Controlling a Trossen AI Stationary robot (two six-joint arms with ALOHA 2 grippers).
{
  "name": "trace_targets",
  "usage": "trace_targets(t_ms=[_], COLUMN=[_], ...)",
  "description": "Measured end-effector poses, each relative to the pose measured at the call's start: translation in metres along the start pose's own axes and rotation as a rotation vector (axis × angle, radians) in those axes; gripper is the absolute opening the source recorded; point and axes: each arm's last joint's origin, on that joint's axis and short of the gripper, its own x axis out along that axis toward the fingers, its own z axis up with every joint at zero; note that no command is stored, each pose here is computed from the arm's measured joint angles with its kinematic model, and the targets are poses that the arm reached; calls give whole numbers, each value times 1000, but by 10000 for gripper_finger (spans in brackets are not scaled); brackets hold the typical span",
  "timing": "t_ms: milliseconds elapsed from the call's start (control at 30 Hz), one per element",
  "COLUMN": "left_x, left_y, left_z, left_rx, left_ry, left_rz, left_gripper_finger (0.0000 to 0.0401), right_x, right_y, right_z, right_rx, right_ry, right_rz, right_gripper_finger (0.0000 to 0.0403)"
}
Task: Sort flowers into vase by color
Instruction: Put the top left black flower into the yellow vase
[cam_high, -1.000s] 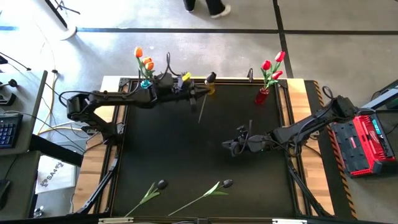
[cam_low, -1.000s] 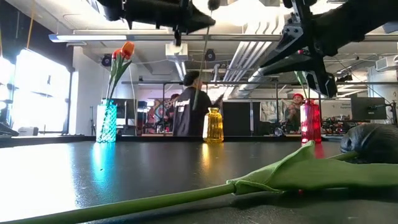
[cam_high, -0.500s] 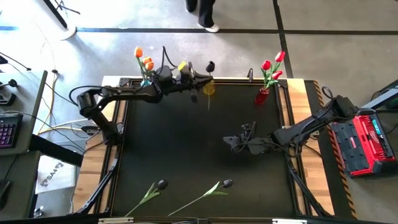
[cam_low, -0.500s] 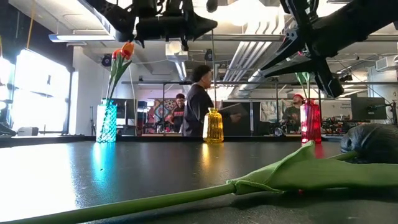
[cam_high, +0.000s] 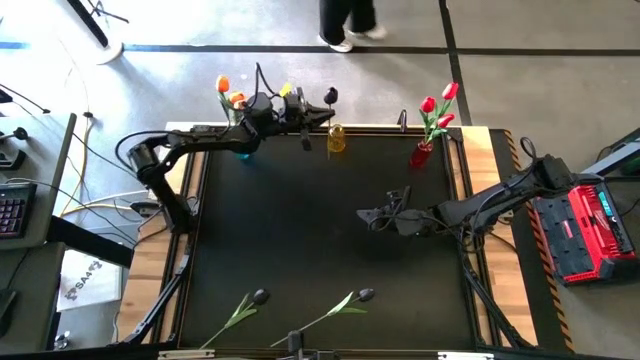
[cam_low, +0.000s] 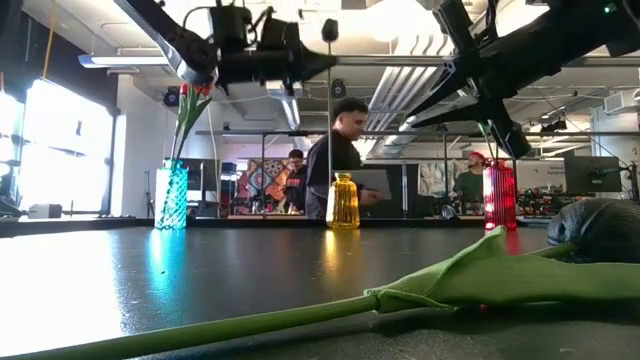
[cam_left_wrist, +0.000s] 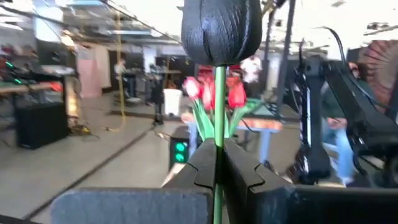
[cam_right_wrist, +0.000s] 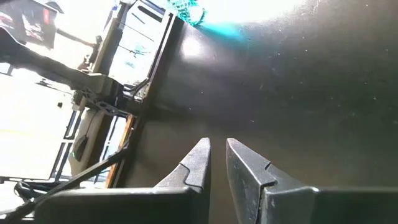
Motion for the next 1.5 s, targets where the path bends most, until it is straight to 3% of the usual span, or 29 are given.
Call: trace_targets(t_ms=[367,767,1067,1333,1500], left_x=[7,11,22,34,35], left_y=[4,11,21,32,36], left_z=[-17,-37,-6,15,15], left_rx=[47,84,152,220,244], left_ry=[-83,-81,-175,-130,-84], left_rz=[-39,-15,38,63,75], left_gripper_finger=[0,0,0,0,0], right_x=[1,1,1,0,0], right_y=[4,4,6,7,7], right_z=[3,5,5,5,5], right_rx=[29,35,45,50,47], right_ry=[-29,-87,-82,-81,-81], right_rz=[33,25,42,50,51], right_gripper_finger=[39,39,39,39,39])
